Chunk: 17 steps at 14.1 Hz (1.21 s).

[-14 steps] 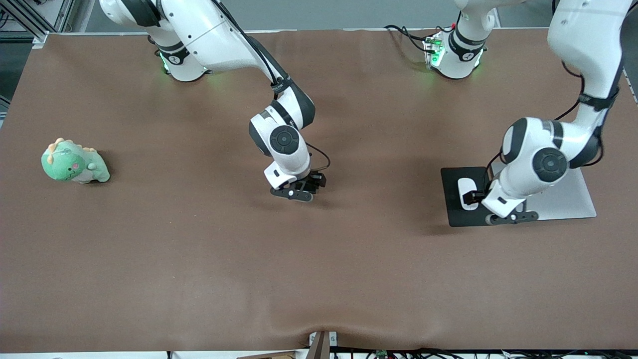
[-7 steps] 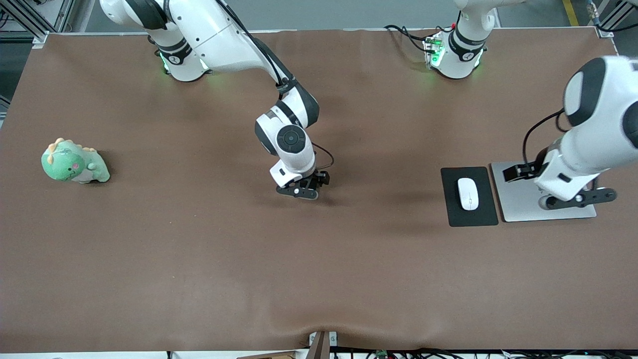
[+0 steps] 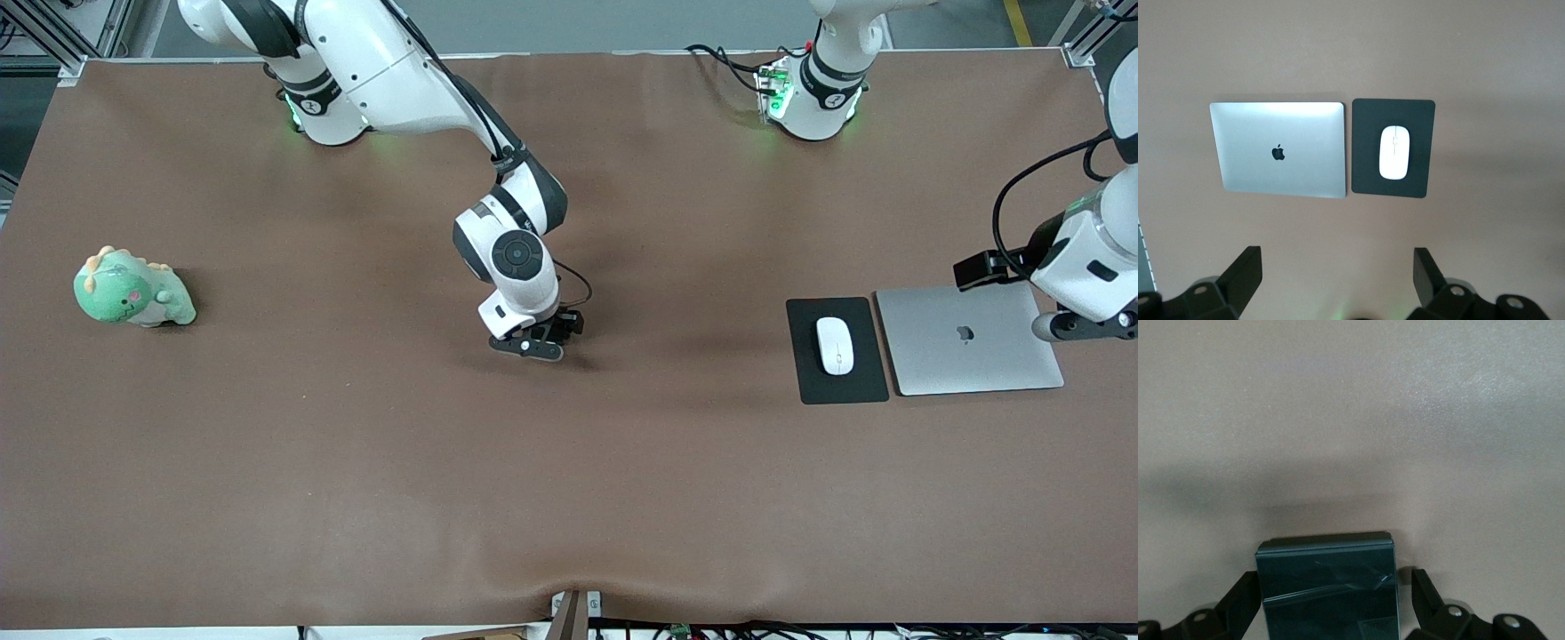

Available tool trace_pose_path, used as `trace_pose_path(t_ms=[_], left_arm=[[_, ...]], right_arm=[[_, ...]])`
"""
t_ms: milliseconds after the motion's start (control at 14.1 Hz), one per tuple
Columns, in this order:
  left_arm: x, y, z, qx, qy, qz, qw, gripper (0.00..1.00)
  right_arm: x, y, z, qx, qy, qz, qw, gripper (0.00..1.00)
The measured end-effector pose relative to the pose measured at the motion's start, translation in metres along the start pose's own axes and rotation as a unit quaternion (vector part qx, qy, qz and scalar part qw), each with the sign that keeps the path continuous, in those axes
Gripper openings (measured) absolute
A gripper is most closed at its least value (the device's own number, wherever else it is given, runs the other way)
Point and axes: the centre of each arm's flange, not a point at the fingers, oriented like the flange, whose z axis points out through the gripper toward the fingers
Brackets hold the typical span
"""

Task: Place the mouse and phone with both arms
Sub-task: 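Open the left gripper and withdraw while the right gripper lifts the phone, then carry the black phone with the right gripper beside the green plush toy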

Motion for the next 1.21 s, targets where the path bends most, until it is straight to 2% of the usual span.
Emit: trace_pose_path(t_ms=[142, 285, 569, 782, 996, 1209], left_arm=[[-0.005, 0.0, -0.014, -0.001, 0.011, 0.005, 1.0, 1.0], [-0.013, -0.002, -0.029, 0.0, 0.026, 0.005, 1.0, 1.0], [-0.043, 0.0, -0.065, 0.009, 0.058, 0.0, 0.998, 1.0], [-0.069, -0.004, -0.072, -0.01, 0.058, -0.006, 0.998, 1.0], [-0.081, -0.015, -0.066, -0.022, 0.053, -0.014, 0.998, 1.0], [-0.082, -0.009, -0.061, -0.023, 0.05, -0.008, 0.998, 1.0]], right_arm=[[0.001, -0.001, -0.001, 0.001, 0.001, 0.0, 1.0, 1.0], [0.001, -0.001, -0.002, 0.002, 0.002, 0.001, 1.0, 0.81], [0.006, 0.0, -0.004, 0.003, 0.005, 0.006, 1.0, 0.8], [0.023, 0.006, -0.017, 0.006, 0.009, 0.017, 1.0, 0.8], [0.054, 0.026, -0.07, 0.006, 0.005, 0.031, 0.999, 0.8], [0.102, 0.084, -0.147, 0.009, -0.001, 0.015, 1.0, 0.8]])
